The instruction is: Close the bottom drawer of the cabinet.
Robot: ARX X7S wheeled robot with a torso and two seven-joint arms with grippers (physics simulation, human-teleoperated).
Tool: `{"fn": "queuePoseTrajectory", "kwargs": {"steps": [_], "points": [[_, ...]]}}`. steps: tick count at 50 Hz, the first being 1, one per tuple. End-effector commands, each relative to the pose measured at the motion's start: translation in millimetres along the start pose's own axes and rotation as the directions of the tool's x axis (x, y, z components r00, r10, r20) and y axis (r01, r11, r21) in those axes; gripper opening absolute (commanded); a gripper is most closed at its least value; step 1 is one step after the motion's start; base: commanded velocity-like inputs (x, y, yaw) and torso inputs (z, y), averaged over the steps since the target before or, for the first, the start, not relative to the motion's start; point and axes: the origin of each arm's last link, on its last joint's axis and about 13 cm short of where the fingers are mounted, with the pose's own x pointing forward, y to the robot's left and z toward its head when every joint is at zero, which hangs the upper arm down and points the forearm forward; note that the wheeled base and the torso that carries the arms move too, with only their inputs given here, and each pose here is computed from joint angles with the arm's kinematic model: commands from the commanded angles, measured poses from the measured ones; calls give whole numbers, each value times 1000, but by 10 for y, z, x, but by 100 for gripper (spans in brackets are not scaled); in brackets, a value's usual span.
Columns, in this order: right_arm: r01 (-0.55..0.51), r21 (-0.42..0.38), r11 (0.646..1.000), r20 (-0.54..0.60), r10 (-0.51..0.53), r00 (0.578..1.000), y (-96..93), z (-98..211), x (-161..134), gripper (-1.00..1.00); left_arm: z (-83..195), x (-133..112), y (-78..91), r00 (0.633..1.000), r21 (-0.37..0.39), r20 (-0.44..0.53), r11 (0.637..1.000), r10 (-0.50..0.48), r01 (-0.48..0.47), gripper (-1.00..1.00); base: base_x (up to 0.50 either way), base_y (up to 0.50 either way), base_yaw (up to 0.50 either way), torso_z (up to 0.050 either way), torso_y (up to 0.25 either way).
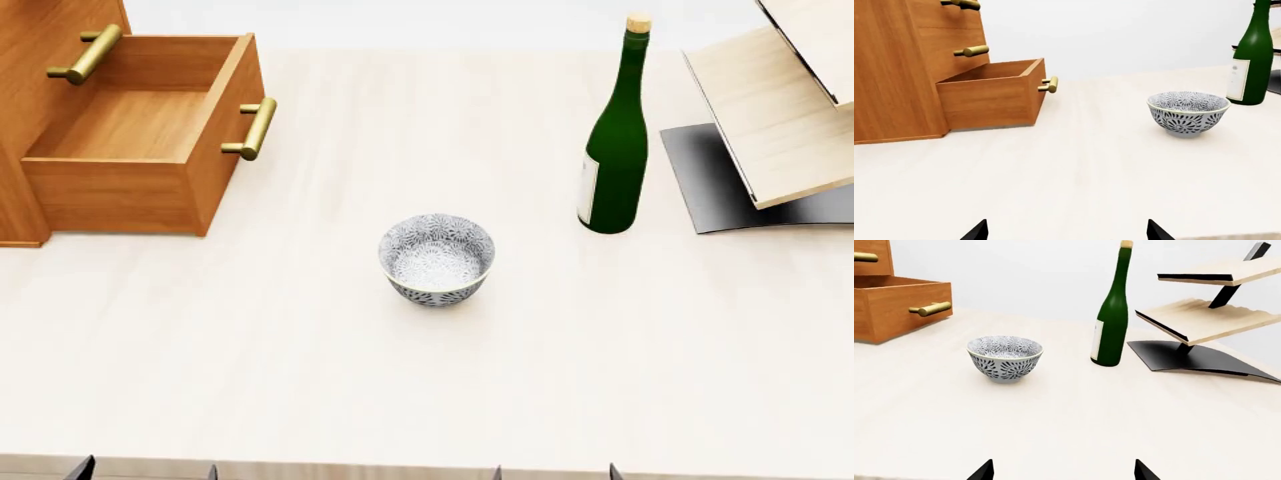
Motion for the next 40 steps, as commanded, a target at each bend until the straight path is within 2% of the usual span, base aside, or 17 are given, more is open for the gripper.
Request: {"fn": "queuePoseTrajectory", "kwargs": {"steps": [1, 3, 12, 19, 32, 40], "points": [[2, -31, 1000, 34, -1, 999, -60, 282, -58, 100, 140, -80, -26, 1000, 83, 0, 996, 17, -17, 100, 0, 0, 0, 0, 0], [5, -34, 999, 45, -3, 999, -76, 352, -67, 100, 247, -140, -33, 1000, 116, 22, 993, 11, -14, 100, 0, 0, 0, 0, 0], [15, -61, 998, 151, -5, 989, -98, 798, -169, 100, 662, -286, 50, 995, 114, 97, 993, 31, -42, 100, 0, 0, 0, 0, 0], [22, -60, 998, 195, -10, 981, -121, 980, -247, 100, 917, -348, 57, 987, 138, 156, 989, 37, -59, 100, 0, 0, 0, 0, 0], [34, -36, 999, 242, -24, 970, -168, 1103, -300, 100, 1211, -486, 53, 962, 144, 270, 987, 37, -79, 100, 0, 0, 0, 0, 0], [22, -36, 999, 243, -12, 970, -161, 1081, -292, 100, 1216, -502, 56, 958, 138, 282, 987, 43, -84, 100, 0, 0, 0, 0, 0]]}}
